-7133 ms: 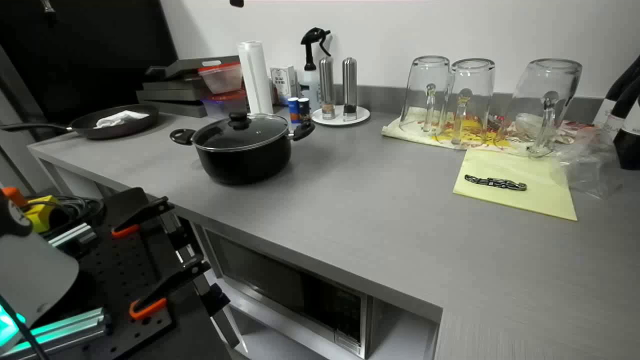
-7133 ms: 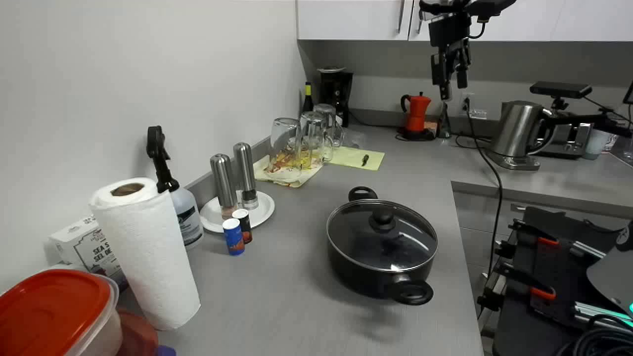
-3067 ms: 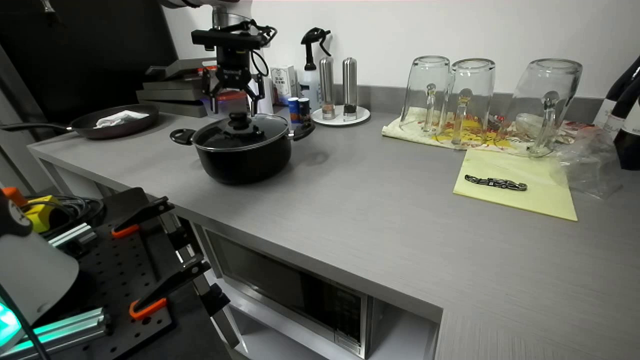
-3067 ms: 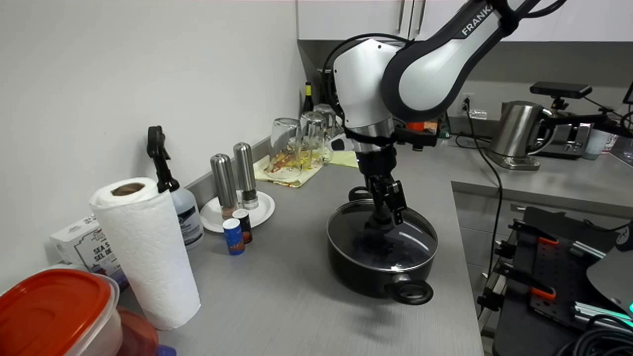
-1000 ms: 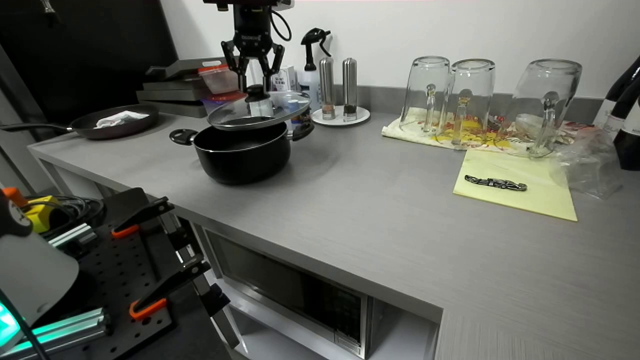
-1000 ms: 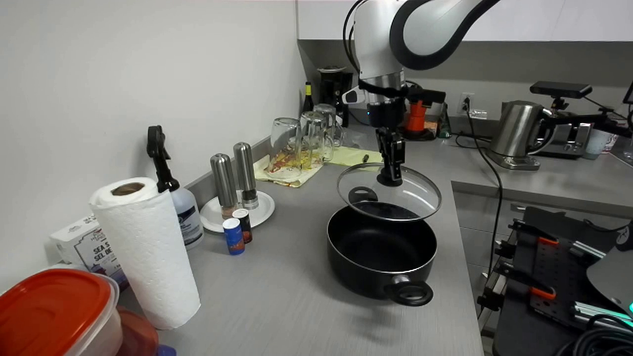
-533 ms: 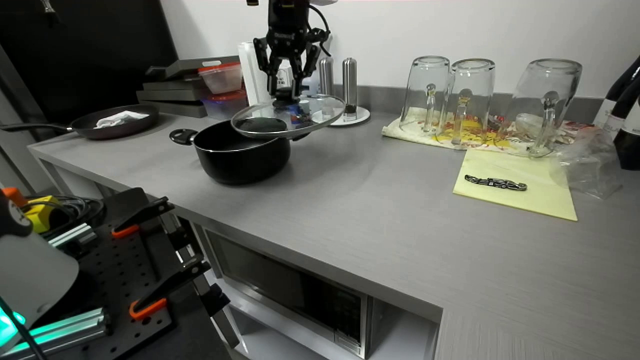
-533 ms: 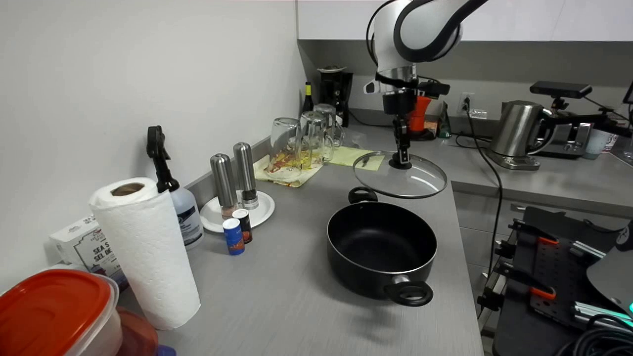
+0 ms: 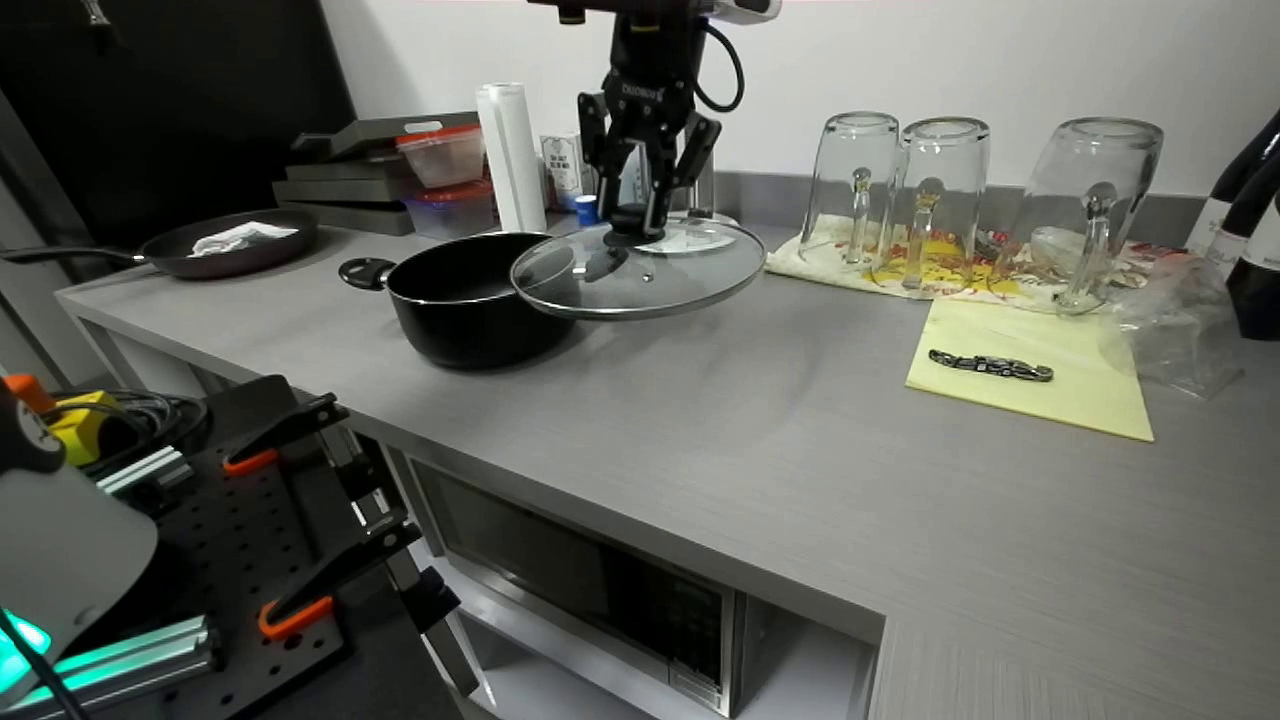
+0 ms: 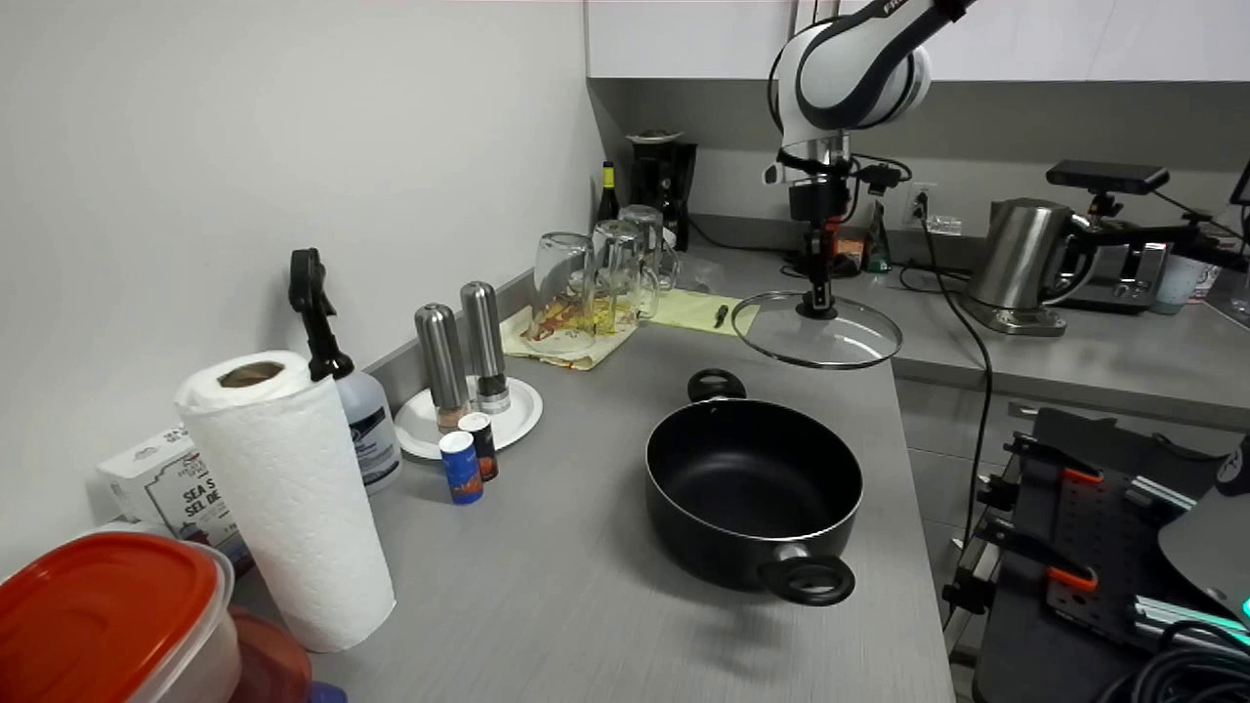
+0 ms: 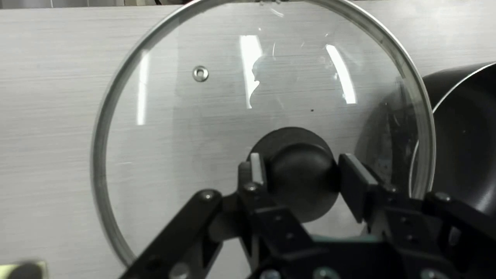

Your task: Remove the lid from the pot and place it on the table

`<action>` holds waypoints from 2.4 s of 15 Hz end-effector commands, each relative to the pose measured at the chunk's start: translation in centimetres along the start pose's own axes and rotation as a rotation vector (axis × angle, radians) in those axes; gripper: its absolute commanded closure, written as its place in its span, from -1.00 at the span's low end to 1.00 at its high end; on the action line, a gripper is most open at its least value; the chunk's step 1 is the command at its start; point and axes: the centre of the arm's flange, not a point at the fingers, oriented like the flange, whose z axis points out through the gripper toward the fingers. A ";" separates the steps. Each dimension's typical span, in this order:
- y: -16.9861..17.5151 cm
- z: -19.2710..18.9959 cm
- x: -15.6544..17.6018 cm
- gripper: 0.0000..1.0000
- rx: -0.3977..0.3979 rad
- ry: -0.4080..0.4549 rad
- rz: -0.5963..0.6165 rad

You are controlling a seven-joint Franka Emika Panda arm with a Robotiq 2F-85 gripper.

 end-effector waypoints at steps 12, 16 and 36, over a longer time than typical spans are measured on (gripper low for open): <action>4.8 10.5 3.1 0.50 0.099 0.027 0.203; 4.9 12.2 3.2 0.50 0.114 0.051 0.217; 4.5 14.0 3.6 -0.51 0.092 0.103 0.206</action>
